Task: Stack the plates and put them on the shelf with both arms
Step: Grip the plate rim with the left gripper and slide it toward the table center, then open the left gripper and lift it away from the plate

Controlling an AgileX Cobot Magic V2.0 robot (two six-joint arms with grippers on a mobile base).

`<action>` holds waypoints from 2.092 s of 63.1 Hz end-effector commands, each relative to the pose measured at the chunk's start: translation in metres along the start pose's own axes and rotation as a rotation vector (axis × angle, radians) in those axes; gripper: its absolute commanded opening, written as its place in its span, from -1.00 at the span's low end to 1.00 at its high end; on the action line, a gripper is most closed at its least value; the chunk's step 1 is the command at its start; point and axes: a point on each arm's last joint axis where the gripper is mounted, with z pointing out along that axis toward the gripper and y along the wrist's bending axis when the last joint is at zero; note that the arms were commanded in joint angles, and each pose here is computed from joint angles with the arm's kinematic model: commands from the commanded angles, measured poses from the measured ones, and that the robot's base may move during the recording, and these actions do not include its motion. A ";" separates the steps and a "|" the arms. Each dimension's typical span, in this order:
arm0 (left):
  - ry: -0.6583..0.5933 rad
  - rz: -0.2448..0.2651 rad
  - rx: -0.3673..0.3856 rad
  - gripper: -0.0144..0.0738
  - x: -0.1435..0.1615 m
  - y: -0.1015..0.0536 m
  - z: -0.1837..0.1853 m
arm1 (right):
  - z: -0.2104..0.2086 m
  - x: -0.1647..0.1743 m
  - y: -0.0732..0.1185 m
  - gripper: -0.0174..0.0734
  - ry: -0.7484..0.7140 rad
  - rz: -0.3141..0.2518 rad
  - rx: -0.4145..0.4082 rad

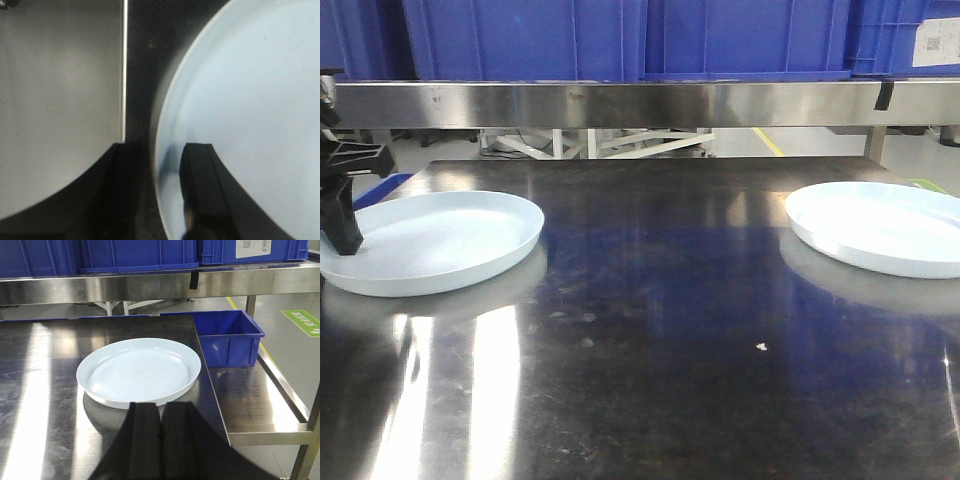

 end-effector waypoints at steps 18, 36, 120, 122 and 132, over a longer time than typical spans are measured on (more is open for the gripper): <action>-0.022 0.003 0.018 -0.47 -0.010 -0.006 -0.021 | -0.003 -0.015 0.000 -0.49 -0.127 -0.011 0.007; -0.136 0.022 0.075 -0.47 -0.031 -0.023 -0.079 | -0.003 -0.015 0.000 -0.49 -0.127 -0.011 0.007; 0.028 0.426 0.258 -0.38 0.040 -0.192 -0.041 | -0.003 -0.015 0.000 -0.49 -0.127 -0.011 0.007; 0.030 0.425 0.259 -0.33 0.040 -0.192 -0.041 | -0.003 -0.015 0.000 -0.49 -0.127 -0.011 0.007; 0.034 0.426 0.262 0.06 0.039 -0.193 -0.045 | -0.003 -0.015 0.000 -0.49 -0.127 -0.011 0.007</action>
